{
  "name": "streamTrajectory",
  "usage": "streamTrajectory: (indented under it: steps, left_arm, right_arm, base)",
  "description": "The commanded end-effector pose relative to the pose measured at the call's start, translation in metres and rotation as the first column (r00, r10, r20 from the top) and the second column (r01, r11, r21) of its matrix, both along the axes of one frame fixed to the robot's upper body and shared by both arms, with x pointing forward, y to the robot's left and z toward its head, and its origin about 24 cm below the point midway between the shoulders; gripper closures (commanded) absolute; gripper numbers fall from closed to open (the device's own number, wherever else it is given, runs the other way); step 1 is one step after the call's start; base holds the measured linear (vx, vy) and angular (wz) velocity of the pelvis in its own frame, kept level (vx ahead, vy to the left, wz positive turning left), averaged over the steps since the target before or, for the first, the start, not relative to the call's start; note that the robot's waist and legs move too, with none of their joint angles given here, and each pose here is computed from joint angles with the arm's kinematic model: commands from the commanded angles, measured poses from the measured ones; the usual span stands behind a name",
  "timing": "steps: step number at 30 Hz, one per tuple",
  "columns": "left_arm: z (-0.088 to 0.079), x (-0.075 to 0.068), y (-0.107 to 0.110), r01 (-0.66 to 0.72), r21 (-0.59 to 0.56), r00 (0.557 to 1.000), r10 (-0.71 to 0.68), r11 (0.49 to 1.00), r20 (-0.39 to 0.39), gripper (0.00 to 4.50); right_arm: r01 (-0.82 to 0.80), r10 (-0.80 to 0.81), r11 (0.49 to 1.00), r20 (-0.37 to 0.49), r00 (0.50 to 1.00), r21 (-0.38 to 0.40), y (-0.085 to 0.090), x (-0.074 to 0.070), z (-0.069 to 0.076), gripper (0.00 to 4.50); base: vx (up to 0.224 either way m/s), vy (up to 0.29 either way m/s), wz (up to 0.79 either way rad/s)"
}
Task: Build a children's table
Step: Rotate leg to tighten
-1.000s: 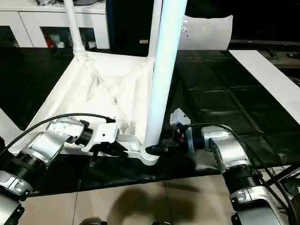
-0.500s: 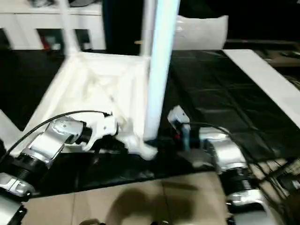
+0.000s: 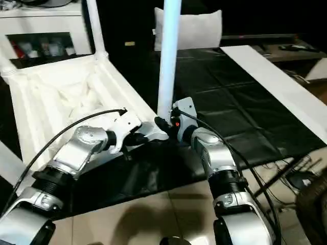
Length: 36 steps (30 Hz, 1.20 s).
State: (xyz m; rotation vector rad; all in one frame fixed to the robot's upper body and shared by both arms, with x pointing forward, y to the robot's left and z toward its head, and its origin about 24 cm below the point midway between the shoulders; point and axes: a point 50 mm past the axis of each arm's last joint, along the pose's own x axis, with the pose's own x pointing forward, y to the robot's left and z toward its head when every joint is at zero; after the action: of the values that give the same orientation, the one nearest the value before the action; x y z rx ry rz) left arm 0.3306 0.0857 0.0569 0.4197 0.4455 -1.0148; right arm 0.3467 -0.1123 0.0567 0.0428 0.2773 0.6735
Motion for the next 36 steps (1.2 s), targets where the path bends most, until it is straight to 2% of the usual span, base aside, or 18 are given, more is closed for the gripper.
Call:
streamTrajectory:
  steps: [1,5,9,12,15,16,21,22,24,25,29,33,36]
  left_arm:
    - [0.013,0.0,-0.014,0.094,-0.018,0.993,-0.093,0.995,0.072,4.5]
    - [0.009,-0.004,-0.006,0.174,0.004,0.982,-0.174,0.985,0.072,4.5]
    - [0.006,-0.006,0.0,0.22,0.022,0.974,-0.221,0.975,0.059,4.5]
    - [0.005,-0.01,0.008,0.332,0.062,0.941,-0.334,0.941,0.044,4.5]
    - [0.006,-0.014,0.01,0.4,0.069,0.915,-0.402,0.914,0.034,4.5]
    - [0.006,-0.019,0.013,0.478,0.077,0.877,-0.48,0.875,0.015,4.5]
    - [0.005,-0.022,0.017,0.559,0.129,0.827,-0.562,0.819,-0.017,4.5]
    - [0.005,-0.022,0.017,0.566,0.131,0.823,-0.568,0.814,-0.019,4.5]
    - [0.005,-0.025,0.016,0.607,0.128,0.793,-0.608,0.784,-0.038,4.5]
    - [0.006,-0.027,0.015,0.641,0.125,0.766,-0.64,0.757,-0.053,4.5]
    - [0.008,-0.031,0.015,0.69,0.119,0.723,-0.687,0.714,-0.074,4.5]
    - [0.008,-0.031,0.014,0.697,0.121,0.717,-0.694,0.707,-0.072,4.5]
    - [0.009,-0.027,0.014,0.678,0.116,0.734,-0.677,0.726,-0.06,4.5]
  right_arm:
    - [-0.072,0.072,0.997,0.02,0.997,0.013,0.002,-0.004,0.002,1.44]
    - [-0.161,0.161,0.987,0.04,0.986,-0.015,-0.02,-0.012,0.0,1.08]
    - [-0.215,0.216,0.976,0.051,0.975,-0.027,-0.035,-0.017,0.003,0.7]
    - [-0.315,0.318,0.946,0.046,0.947,-0.073,-0.053,-0.023,0.008,0.48]
    - [-0.342,0.347,0.935,0.042,0.937,-0.098,-0.059,-0.024,0.01,0.22]
    - [-0.397,0.402,0.911,0.027,0.915,-0.112,-0.064,-0.026,0.013,0.14]
    - [-0.552,0.553,0.826,-0.027,0.833,-0.116,-0.066,-0.037,0.013,0.14]
    - [-0.566,0.566,0.817,-0.033,0.824,-0.114,-0.066,-0.038,0.013,0.39]
    - [-0.596,0.595,0.797,-0.044,0.803,-0.099,-0.065,-0.04,0.013,0.39]
    - [-0.615,0.613,0.784,-0.05,0.788,-0.081,-0.064,-0.041,0.012,0.5]
    - [-0.655,0.652,0.753,-0.065,0.755,-0.053,-0.06,-0.043,0.012,0.87]
    - [-0.678,0.674,0.735,-0.078,0.735,-0.036,-0.058,-0.045,0.011,1.27]
    - [-0.706,0.703,0.708,-0.092,0.705,-0.005,-0.055,-0.049,0.011,1.47]
  base:
    - [0.0,0.0,0.0]
    - [0.0,0.0,0.0]
    - [0.0,0.0,0.0]
    - [0.0,0.0,0.0]
    - [0.0,0.0,0.0]
    - [0.0,0.0,0.0]
    - [0.0,0.0,0.0]
    - [0.0,0.0,0.0]
    - [0.0,0.0,0.0]
    - [0.0,0.0,0.0]
    - [0.0,0.0,0.0]
    - [0.0,0.0,0.0]
    - [0.0,0.0,0.0]
